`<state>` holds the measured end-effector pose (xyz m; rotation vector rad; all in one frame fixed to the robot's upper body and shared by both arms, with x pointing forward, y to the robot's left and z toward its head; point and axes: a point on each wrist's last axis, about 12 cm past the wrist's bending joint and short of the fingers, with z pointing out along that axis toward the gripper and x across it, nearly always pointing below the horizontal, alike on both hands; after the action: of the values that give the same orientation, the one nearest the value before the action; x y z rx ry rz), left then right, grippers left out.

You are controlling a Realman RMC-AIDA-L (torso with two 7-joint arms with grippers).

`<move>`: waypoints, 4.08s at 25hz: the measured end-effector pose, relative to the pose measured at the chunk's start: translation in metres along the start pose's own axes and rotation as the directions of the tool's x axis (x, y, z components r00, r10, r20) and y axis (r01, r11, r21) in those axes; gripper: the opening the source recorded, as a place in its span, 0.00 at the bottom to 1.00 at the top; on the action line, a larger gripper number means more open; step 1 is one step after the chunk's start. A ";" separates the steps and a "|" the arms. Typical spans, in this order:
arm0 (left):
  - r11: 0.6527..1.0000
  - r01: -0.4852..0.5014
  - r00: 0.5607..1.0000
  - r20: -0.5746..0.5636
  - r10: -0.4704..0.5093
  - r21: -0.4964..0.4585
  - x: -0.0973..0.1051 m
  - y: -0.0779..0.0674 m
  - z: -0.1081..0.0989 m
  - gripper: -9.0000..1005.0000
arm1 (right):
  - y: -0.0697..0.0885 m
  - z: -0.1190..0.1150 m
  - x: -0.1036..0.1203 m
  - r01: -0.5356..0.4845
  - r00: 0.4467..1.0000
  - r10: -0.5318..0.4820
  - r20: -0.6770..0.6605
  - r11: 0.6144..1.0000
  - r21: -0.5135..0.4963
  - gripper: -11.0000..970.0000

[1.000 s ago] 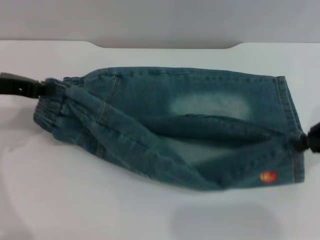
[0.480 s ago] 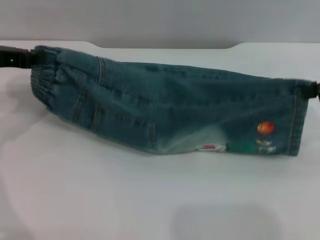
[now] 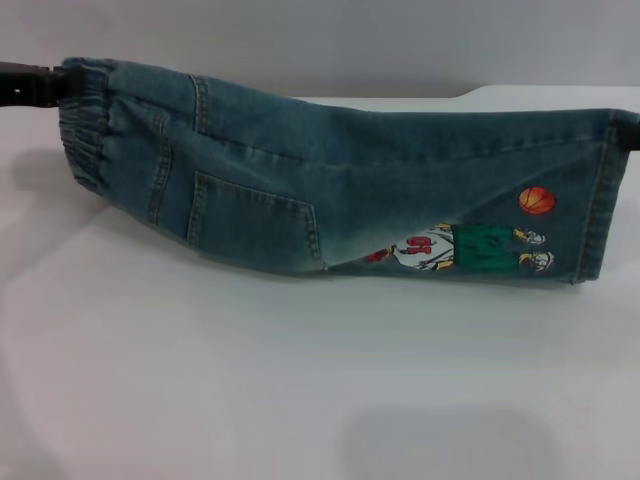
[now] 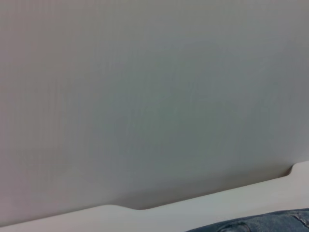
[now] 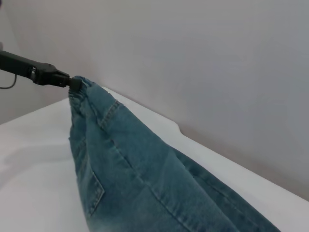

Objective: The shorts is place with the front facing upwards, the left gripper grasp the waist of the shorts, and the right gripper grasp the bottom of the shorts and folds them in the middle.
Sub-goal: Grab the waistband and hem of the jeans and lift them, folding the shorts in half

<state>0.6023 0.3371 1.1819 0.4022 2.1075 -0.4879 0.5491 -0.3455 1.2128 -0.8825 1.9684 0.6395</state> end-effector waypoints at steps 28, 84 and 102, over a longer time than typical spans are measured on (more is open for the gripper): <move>0.999 -0.019 1.000 0.018 0.020 -0.043 0.005 -0.010 0.031 0.13 | -0.021 0.039 0.031 -0.058 0.998 0.053 0.038 0.991 0.125 0.03; 0.996 0.009 0.999 0.047 -0.005 -0.086 0.020 -0.030 0.080 0.14 | -0.046 0.102 0.059 -0.081 0.997 0.082 0.009 0.941 0.328 0.23; 0.990 -0.056 0.998 0.021 0.059 -0.128 0.017 -0.022 0.077 0.80 | -0.045 0.101 0.062 -0.093 0.996 0.093 0.015 0.942 0.323 0.52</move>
<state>0.6375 0.2824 1.1326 0.3796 2.0837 -0.3208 0.6109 -0.3224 1.1045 -0.5904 2.0491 0.3519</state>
